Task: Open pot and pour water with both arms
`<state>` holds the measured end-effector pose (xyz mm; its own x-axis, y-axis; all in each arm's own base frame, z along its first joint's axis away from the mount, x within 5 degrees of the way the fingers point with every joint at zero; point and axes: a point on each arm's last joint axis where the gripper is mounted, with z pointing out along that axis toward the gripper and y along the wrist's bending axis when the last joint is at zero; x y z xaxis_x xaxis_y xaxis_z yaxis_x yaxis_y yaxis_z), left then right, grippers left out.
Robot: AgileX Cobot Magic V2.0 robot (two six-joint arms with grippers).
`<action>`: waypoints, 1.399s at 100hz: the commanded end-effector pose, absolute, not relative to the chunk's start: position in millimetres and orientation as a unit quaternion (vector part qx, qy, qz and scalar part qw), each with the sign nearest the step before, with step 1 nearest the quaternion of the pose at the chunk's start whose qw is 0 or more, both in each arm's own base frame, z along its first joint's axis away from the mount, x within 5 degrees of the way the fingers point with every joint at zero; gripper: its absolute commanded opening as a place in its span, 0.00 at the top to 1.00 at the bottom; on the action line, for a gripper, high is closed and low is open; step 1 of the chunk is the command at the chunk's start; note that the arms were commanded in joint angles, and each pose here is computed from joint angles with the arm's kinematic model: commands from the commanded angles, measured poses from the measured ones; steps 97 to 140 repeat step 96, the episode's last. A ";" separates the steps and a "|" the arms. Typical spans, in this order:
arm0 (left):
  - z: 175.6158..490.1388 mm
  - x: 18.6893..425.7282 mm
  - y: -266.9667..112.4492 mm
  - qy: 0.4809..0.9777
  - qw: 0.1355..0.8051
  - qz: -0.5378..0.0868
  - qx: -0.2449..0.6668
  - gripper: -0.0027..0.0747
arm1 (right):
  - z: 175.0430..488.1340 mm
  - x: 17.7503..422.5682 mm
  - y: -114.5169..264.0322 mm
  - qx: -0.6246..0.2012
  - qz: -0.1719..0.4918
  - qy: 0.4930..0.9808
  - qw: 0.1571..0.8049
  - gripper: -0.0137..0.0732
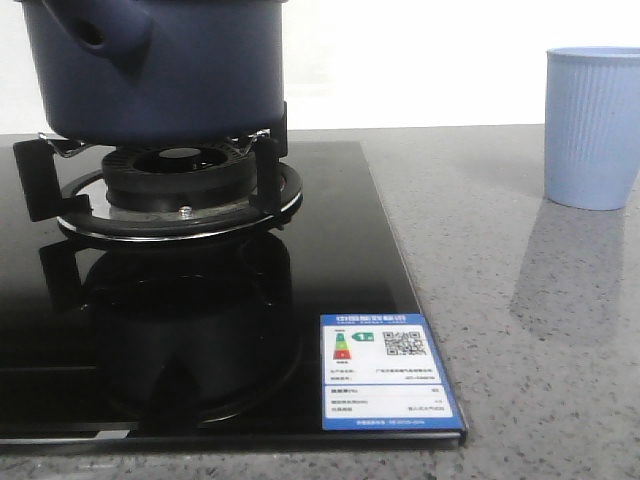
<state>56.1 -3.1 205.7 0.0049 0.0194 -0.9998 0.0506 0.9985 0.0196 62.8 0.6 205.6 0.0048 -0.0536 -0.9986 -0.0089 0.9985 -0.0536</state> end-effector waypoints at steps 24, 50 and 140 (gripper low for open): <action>209.1 54.4 -2.2 0.675 0.738 -0.014 0.013 0.99 | 195.0 55.1 -1.4 -0.022 -0.032 0.717 0.696 0.91; 209.1 54.4 -2.2 0.675 0.738 -0.014 0.013 0.99 | 195.8 55.1 -1.3 -0.022 -0.032 0.714 0.699 0.91; 209.1 54.4 -2.2 0.675 0.738 -0.014 0.013 0.99 | 195.8 55.1 -1.3 -0.022 -0.032 0.714 0.699 0.91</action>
